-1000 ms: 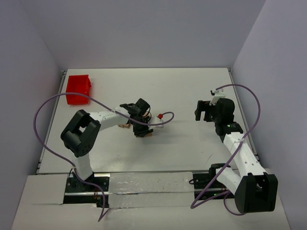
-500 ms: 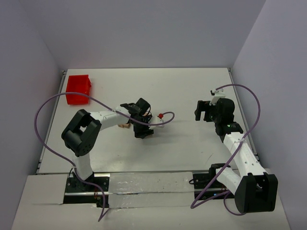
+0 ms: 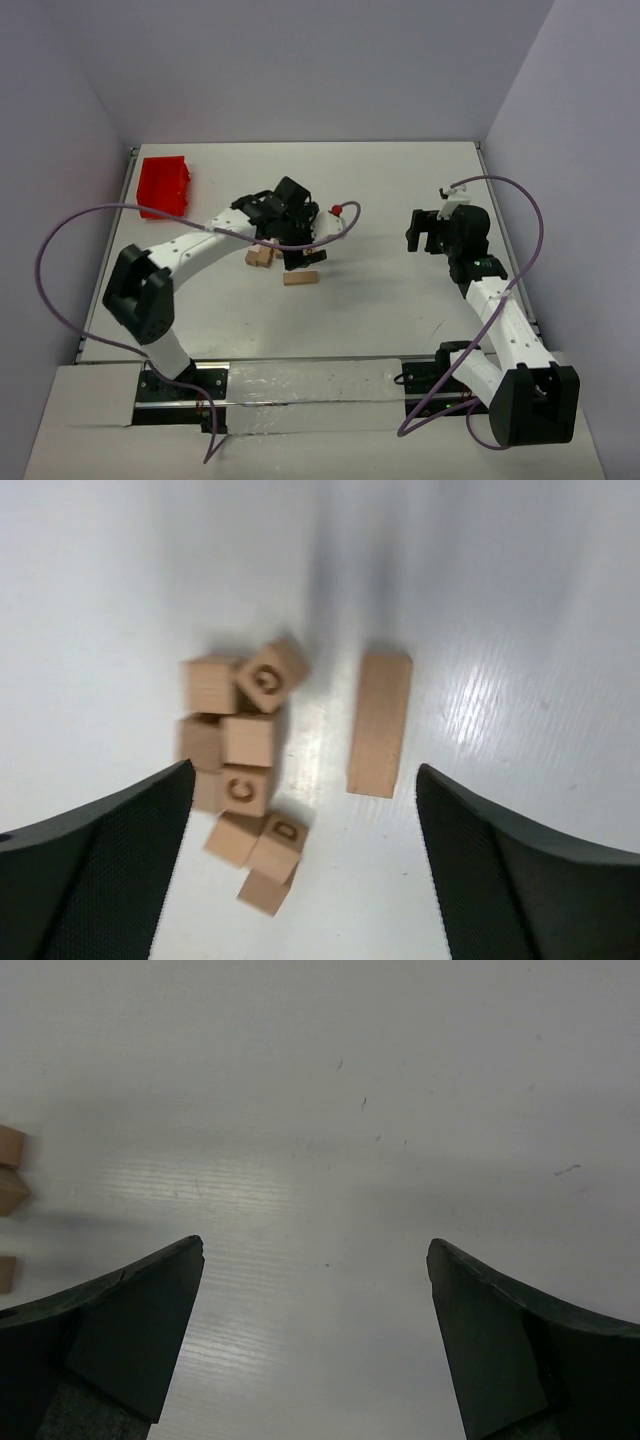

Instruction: Build the wood block tower

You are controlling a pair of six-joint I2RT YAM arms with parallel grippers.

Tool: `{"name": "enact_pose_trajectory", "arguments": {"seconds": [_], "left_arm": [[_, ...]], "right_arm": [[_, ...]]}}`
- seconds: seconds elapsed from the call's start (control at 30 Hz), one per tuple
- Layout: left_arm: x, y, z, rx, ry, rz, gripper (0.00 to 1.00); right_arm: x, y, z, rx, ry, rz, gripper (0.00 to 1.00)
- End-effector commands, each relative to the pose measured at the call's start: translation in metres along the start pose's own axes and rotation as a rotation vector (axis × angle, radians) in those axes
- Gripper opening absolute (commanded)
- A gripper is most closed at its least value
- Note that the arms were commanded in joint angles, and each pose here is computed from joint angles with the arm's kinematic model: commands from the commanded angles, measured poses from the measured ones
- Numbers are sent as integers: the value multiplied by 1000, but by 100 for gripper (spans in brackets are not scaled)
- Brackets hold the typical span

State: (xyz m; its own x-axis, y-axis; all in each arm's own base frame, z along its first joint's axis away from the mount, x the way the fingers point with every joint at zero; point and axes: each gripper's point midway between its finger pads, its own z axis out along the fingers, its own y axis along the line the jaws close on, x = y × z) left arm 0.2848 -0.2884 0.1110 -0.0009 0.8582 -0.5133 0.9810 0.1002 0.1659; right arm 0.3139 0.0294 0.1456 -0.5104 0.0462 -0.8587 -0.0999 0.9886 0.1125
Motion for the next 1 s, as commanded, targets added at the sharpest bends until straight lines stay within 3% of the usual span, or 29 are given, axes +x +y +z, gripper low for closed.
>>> {"name": "enact_pose_trajectory", "arguments": {"seconds": [0.0,0.13,0.23,0.43,0.6,0.77,0.97], "left_arm": [[-47,16,-79,-161,-169,-50,99],[-28,12,-113,-202,-238,-108,99],[6,3,-111,-164,-214,-104,97],[63,12,-109,-142,-126,-38,71],[104,30,-98,-21,-63,-23,61],[113,53,-87,-14,-32,3,57],[107,76,-64,-57,-60,-73,56]], "right_arm": [[-35,3,-10,-7,-98,-17,100],[-38,6,-14,-22,-111,-19,100],[-37,7,-15,-36,-110,-48,100],[-34,14,-15,-77,-96,-67,100],[-30,20,-16,-116,-88,-95,100],[-26,18,-12,-112,-72,-92,100],[-21,16,-4,-104,-39,-82,100]]}}
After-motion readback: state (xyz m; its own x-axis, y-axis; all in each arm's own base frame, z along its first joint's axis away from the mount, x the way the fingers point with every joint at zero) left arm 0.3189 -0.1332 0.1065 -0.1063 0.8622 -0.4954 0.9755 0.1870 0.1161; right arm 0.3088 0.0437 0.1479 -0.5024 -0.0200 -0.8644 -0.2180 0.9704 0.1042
